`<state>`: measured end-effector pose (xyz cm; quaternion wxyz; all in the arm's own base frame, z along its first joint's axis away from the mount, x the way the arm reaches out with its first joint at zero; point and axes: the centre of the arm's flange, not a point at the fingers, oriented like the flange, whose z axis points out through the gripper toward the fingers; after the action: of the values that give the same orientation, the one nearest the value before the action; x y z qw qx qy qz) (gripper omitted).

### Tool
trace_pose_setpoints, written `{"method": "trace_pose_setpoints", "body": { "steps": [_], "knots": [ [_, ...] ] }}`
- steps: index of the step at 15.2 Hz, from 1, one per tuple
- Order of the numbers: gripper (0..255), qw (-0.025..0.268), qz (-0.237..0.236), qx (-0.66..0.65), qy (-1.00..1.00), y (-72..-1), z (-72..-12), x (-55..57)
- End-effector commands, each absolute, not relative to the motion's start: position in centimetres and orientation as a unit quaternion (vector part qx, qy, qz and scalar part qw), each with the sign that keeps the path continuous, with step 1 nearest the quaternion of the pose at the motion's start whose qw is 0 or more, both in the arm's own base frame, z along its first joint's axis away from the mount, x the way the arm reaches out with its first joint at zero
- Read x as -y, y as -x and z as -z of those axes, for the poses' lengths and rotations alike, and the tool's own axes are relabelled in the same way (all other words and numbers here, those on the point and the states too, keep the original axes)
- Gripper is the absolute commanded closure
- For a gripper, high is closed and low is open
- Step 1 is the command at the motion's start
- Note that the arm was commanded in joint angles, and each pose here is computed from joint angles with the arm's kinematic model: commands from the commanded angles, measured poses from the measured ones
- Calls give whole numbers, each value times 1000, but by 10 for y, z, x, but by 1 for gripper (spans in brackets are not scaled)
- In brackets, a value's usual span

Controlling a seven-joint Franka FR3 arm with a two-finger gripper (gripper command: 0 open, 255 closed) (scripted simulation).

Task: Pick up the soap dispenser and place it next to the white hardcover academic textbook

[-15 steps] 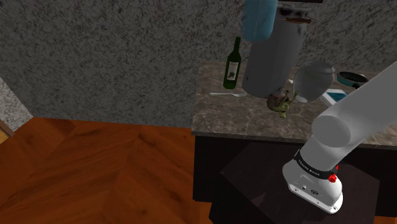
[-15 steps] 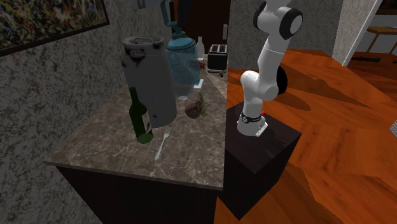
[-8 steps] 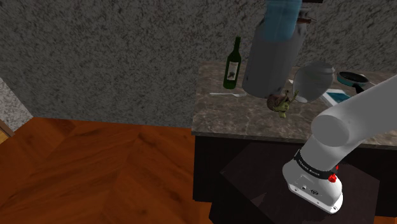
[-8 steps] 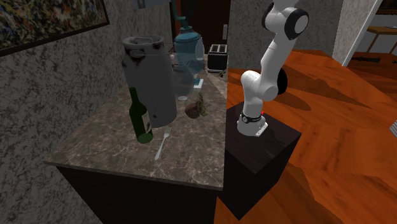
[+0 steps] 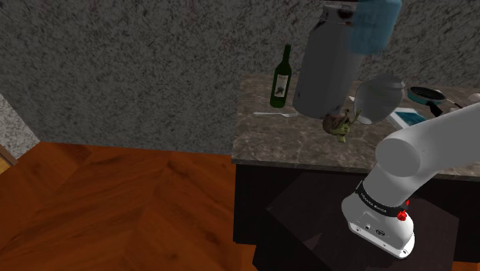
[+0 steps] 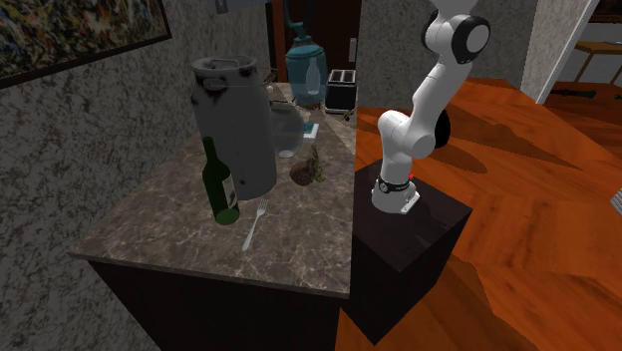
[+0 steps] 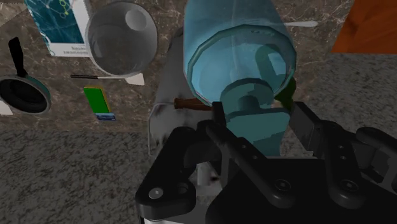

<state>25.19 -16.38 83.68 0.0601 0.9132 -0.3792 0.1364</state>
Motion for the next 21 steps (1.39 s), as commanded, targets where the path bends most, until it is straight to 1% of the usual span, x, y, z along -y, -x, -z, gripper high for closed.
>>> {"method": "trace_pose_setpoints", "body": {
  "steps": [1, 21],
  "knots": [
    [255, 60, -137, 378, -914, -229, -837, 179],
    [255, 60, -137, 378, -914, -18, -837, 338]
  ]
}}
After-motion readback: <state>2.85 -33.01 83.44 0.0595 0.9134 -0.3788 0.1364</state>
